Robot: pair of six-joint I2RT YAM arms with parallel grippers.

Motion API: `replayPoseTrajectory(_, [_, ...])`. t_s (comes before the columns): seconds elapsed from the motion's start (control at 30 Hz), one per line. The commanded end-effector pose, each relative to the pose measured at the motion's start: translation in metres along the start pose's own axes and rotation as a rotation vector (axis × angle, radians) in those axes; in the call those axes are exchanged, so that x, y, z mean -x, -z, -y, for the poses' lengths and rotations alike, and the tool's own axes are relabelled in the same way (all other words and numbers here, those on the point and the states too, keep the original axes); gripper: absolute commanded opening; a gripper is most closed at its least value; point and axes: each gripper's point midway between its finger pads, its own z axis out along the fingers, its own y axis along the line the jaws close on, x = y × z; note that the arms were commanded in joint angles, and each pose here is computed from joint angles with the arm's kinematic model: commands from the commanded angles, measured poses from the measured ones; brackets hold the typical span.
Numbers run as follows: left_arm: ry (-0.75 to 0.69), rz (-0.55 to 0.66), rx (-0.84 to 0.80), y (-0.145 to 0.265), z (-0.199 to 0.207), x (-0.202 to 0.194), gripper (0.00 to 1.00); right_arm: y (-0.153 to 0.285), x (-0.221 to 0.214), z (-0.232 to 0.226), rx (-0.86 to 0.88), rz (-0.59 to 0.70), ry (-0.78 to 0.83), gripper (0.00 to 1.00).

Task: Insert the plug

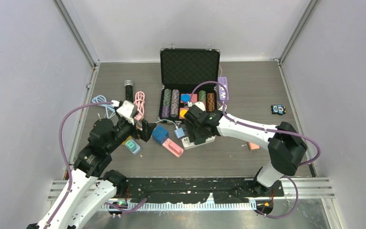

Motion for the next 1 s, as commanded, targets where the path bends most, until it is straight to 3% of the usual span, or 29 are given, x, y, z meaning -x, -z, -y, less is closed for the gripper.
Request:
replayPoseTrajectory(0.0, [-0.016,0.046,0.016,0.004,-0.002,0.016,0.99,-0.001,0.002,-0.01,0.041,-0.025,0.034,0.75])
replayPoseTrajectory(0.13, [-0.015,0.045,0.015,0.004,-0.002,0.016,0.99,-0.006,-0.006,-0.014,0.06,-0.062,0.05,0.61])
replayPoseTrajectory(0.2, [-0.016,0.046,0.015,0.004,-0.002,0.016,0.99,-0.008,-0.012,-0.013,0.062,-0.077,0.05,0.48])
replayPoseTrajectory(0.27, [-0.016,0.043,0.015,0.004,-0.002,0.015,0.99,-0.012,-0.019,-0.013,0.07,-0.086,0.045,0.29])
replayPoseTrajectory(0.3, [-0.017,0.043,0.014,0.004,-0.002,0.016,0.99,-0.015,-0.028,-0.011,0.069,-0.105,0.041,0.15])
replayPoseTrajectory(0.37, [-0.018,0.04,0.015,0.003,-0.002,0.015,0.99,-0.022,-0.043,-0.009,0.064,-0.125,0.036,0.06])
replayPoseTrajectory(0.6, [-0.021,0.038,0.019,0.003,-0.003,0.015,0.99,-0.05,-0.108,0.002,0.02,-0.207,0.038,0.05])
replayPoseTrajectory(0.97, [-0.027,0.031,0.032,0.002,-0.006,0.013,0.99,-0.058,-0.166,0.016,-0.028,-0.277,0.027,0.05])
